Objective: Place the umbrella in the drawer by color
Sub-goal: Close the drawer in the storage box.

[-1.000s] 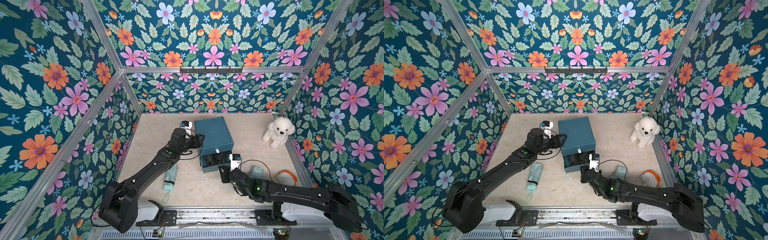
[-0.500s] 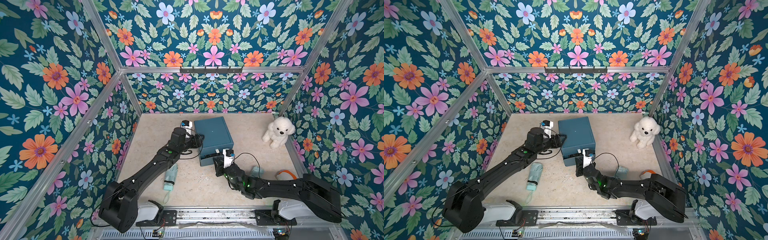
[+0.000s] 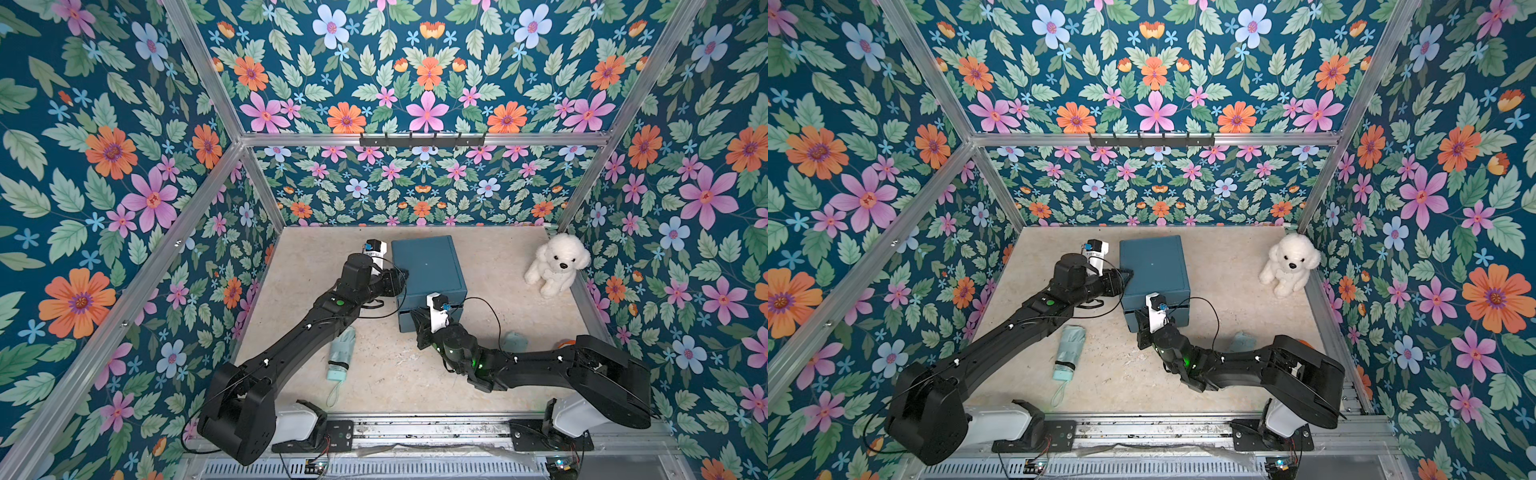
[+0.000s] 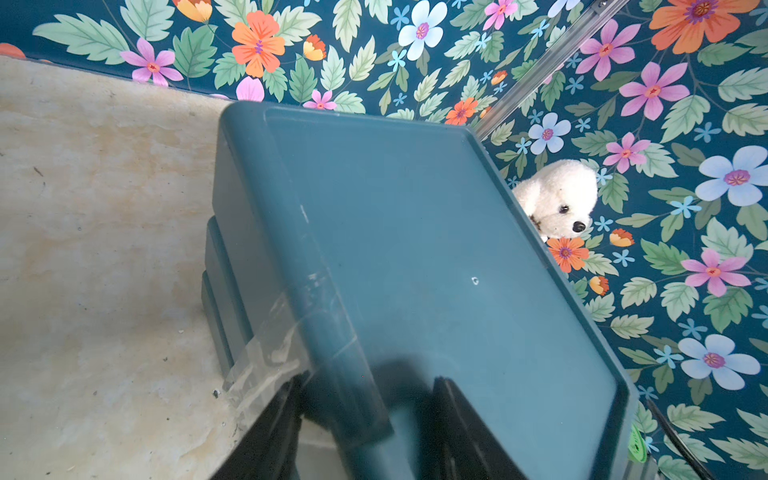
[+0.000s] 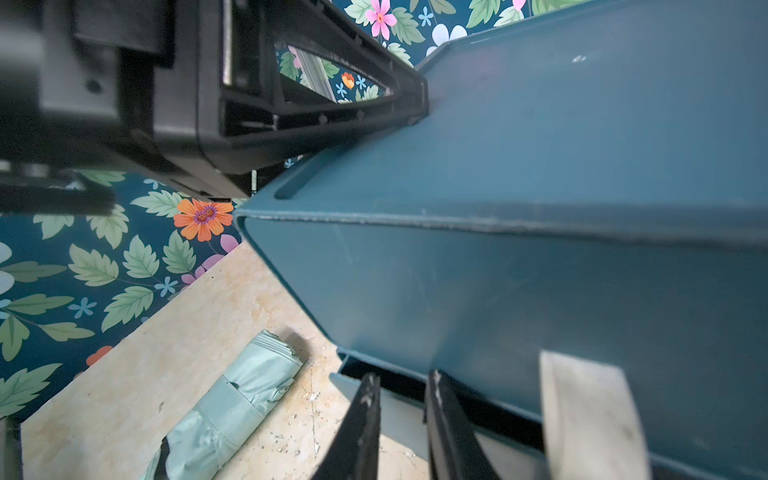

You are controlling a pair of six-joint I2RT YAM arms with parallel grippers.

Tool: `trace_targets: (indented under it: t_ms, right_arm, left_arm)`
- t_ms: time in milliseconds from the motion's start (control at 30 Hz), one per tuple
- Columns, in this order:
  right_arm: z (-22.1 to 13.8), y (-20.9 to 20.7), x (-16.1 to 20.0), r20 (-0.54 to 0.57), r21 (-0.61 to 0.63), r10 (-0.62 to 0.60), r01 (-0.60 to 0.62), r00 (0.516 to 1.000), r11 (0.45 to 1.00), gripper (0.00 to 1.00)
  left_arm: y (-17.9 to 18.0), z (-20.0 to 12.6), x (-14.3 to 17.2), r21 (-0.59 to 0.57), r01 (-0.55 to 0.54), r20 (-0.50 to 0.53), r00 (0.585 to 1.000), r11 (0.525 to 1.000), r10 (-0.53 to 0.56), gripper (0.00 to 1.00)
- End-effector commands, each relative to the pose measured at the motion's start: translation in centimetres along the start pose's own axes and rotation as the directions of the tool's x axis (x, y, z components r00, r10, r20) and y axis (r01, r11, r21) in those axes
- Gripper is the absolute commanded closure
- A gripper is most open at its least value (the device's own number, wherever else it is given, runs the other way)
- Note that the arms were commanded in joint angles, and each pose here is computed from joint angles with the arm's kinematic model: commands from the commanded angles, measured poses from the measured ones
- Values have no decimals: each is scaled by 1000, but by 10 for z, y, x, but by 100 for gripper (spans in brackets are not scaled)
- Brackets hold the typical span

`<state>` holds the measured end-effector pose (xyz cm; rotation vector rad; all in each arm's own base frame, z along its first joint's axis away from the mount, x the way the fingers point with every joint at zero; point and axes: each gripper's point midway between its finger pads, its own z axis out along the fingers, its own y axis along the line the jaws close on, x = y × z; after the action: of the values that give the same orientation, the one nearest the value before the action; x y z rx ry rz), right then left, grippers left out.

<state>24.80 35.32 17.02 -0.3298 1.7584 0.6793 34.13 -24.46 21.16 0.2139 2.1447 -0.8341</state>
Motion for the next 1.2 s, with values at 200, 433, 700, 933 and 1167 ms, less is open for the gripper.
trace_targets:
  t_ms: [200,433,700,933,1167]
  right_arm:
    - [-39,-6,26,-31,47,59,-57,998,997,73]
    - [-30,-35,31,-18,64,161,-160,987,985,72]
    - [-15,-46,19,35,54,208,-210,978,976,73]
    - [-23,-56,21,68,103,261,-267,963,958,72]
    - [-42,-71,56,16,159,539,-535,842,830,61]
  left_arm:
    - [37,-8,76,-137,-36,-305,952,990,-8,51]
    - [39,-7,71,-154,-49,-301,954,987,1,52]
    - [38,-4,76,-142,-38,-323,946,989,-9,53]
    - [34,-5,74,-128,-18,-307,951,992,-22,52]
    - [25,-6,48,-120,47,-208,975,992,-71,45]
